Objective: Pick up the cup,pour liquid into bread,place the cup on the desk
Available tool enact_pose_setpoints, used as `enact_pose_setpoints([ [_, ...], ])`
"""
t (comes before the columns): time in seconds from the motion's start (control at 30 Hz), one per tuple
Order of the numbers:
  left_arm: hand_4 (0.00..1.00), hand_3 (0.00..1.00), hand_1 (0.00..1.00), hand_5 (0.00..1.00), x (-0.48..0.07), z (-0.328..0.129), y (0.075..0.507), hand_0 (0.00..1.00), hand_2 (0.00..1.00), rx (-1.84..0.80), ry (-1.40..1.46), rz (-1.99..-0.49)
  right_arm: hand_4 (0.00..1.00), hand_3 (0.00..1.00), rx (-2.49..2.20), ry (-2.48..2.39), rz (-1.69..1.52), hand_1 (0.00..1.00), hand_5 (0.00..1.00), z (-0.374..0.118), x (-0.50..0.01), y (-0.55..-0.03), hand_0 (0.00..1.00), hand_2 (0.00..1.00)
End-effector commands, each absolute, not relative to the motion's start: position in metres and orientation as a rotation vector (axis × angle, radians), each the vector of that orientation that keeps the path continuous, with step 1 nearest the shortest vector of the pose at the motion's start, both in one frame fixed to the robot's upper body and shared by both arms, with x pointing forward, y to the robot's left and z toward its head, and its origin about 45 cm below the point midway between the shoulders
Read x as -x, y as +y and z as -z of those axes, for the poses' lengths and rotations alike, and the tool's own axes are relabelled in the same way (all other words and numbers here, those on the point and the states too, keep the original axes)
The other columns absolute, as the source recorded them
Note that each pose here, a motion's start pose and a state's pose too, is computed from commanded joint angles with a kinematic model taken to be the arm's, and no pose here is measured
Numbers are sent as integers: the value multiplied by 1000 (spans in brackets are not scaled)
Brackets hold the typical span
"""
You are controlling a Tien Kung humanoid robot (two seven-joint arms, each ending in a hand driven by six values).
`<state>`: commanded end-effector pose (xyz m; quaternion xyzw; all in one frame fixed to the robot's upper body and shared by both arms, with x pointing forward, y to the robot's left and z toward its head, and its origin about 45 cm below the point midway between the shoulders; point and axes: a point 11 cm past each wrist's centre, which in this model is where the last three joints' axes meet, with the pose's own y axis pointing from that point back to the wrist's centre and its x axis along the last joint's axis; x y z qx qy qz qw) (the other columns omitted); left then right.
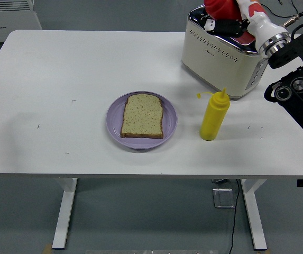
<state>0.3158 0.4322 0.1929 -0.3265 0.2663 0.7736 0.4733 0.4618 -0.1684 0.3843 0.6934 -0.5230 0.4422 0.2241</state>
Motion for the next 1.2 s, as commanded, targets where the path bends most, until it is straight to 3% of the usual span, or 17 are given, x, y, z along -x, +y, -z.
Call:
enact_pose_setpoints([
  [0.13,517,659,732,942,-315,-192,433,781,728,796,654,-1896,725,365,-1743,-1252,-1378,79,289,-383,-464,-153,41,253],
  [0.17,518,659,732,943,-314,-191,433,781,728,795,655,-1898,659,386,-1688,-1165,-1419,93,267,-379,-464,-144,62,275],
  [0.47,518,660,732,942,-315,-192,433,781,728,799,651,-1898,647,385,-1242,-748,-1693,96,276,-351,-458,-121,66,277],
  [0.8,516,658,732,941,-314,-193,435,781,727,805,649,-1900,640,386,-1216,-912,-1674,94,279,-387,-463,-136,69,273],
  [1.03,517,658,732,942,-316,-195,434,781,728,808,646,-1895,641,390,-1241,-749,-1703,100,274,-347,-449,-115,71,277],
  [1.17,517,658,732,942,-315,-194,435,781,728,809,646,-1898,641,390,-1236,-878,-1688,100,274,-370,-457,-126,71,277],
  [1.2,518,658,732,942,-315,-194,436,781,728,810,646,-1900,601,396,-1230,-931,-1683,109,243,-383,-459,-133,76,285],
])
